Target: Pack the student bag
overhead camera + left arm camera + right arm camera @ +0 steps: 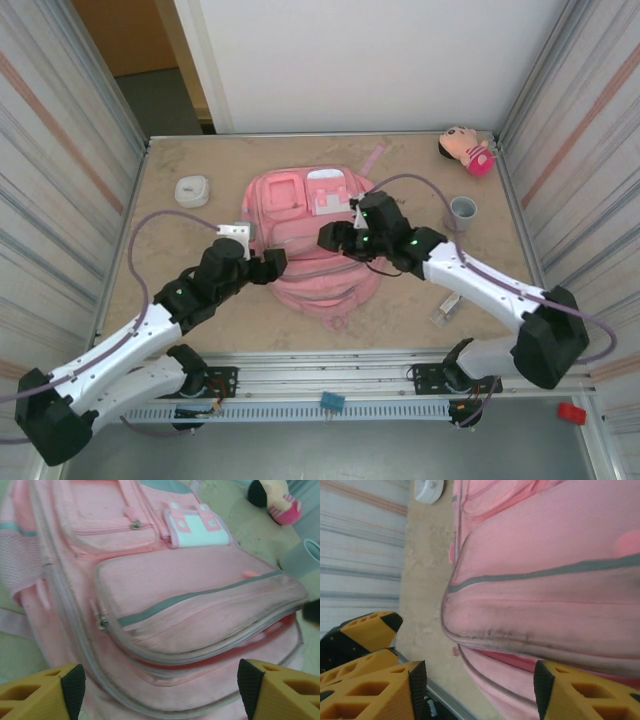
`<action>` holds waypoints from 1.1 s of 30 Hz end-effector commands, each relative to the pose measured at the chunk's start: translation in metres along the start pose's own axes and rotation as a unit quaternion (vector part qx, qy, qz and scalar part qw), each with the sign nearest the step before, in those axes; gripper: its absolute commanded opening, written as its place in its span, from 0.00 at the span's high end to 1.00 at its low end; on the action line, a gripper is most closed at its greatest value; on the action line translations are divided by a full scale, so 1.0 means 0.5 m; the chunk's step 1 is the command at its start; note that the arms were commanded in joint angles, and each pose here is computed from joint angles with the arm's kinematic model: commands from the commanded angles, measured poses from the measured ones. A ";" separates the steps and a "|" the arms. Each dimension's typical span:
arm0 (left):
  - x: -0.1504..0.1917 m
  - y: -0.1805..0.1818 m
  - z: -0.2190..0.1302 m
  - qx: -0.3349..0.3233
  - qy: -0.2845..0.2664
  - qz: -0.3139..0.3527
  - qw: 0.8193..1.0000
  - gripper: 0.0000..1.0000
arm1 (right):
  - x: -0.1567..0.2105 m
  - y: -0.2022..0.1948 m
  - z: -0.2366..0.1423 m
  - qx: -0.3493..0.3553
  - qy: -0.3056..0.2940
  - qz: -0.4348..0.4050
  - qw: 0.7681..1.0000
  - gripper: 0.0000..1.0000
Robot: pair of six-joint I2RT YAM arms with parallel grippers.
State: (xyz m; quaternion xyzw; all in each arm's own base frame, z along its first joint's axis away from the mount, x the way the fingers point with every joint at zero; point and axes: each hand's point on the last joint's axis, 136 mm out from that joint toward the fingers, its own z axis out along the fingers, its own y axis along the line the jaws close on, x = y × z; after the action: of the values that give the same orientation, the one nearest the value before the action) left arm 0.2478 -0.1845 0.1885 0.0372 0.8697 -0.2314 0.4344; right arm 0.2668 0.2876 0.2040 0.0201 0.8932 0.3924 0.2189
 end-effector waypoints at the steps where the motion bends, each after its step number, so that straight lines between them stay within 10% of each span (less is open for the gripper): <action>1: -0.034 -0.056 -0.001 0.026 -0.016 0.028 0.999 0.18 | 0.009 -0.052 -0.058 0.053 0.025 -0.030 0.998 0.39; 17: -0.002 -0.173 0.059 0.073 0.043 0.099 0.991 0.12 | 0.024 -0.419 -0.312 0.338 -0.012 0.120 0.933 0.29; 33: 0.009 -0.163 0.065 0.068 0.041 0.108 0.991 0.10 | 0.093 -0.622 -0.273 0.370 -0.034 0.317 0.873 0.22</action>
State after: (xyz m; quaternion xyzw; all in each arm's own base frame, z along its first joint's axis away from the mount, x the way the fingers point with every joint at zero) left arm 0.2466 -0.2687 0.1888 0.1632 0.8700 -0.2354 0.4013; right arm 0.2052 -0.0117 0.0549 0.3675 0.9242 0.0654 0.0812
